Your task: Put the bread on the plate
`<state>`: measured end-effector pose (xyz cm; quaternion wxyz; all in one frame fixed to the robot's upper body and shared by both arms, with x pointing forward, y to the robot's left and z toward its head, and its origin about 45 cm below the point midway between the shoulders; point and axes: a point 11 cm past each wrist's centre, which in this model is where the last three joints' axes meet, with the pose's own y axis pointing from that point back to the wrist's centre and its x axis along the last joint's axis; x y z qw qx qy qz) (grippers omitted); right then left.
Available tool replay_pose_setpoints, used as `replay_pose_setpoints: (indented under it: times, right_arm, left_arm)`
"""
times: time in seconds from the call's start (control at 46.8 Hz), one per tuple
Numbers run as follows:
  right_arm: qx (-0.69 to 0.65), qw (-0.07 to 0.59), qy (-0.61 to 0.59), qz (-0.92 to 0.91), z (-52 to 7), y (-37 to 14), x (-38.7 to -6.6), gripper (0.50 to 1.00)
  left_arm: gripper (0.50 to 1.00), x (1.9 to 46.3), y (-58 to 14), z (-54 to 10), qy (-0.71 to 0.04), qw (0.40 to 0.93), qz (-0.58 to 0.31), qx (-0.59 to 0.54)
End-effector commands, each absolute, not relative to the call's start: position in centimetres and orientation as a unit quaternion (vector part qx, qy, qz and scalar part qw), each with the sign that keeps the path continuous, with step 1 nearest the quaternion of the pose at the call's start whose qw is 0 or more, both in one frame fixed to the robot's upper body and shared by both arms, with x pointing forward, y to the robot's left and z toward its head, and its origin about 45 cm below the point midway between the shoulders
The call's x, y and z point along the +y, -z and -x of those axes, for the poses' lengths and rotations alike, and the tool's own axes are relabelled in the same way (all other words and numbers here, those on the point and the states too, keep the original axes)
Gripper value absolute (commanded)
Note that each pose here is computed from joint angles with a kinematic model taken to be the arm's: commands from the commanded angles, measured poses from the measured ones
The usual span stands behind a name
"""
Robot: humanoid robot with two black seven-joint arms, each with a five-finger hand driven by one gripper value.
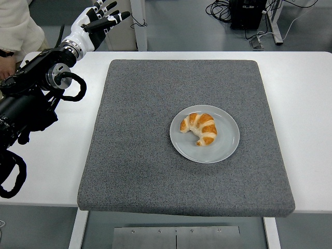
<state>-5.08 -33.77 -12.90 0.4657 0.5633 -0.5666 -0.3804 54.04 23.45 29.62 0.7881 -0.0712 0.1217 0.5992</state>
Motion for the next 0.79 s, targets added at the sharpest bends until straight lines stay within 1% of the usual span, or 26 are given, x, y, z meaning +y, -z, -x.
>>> replay_pose_setpoints:
  times: [0.0,0.15,0.278,0.47,0.577,0.769]
  right_arm:
    - [-0.567,0.466,0.38,-0.563,5.1,12.9,-33.8,1.0]
    - [-0.566,0.465,0.381,-0.564,5.1,12.9,-33.7,1.0]
    - [-0.565,0.463,0.384,-0.565,5.2,12.9,-33.5,1.0]
    - [-0.567,0.466,0.38,-0.563,5.1,12.9,-33.8,1.0]
    - [-0.564,0.463,0.387,-0.564,5.4,12.9,-33.3,1.0]
    - [-0.56,0.475,0.393,-0.554,7.3,12.8,-33.7,1.0]
  left_arm:
    - [0.971,23.6,-27.9,-53.6,-0.602,0.784,0.066,0.137]
    - [0.971,24.4,-25.6,-52.8,-0.61,0.775,0.062,0.155]
    - [0.971,25.1,-25.4,-52.6,-0.611,0.771,0.072,0.163]
    - [0.971,24.5,-25.3,-52.6,-0.606,0.774,0.074,0.167]
    - [0.971,24.4,-25.3,-52.6,-0.607,0.773,0.074,0.167]
    - [0.971,24.4,-25.2,-52.6,-0.609,0.772,0.074,0.168]
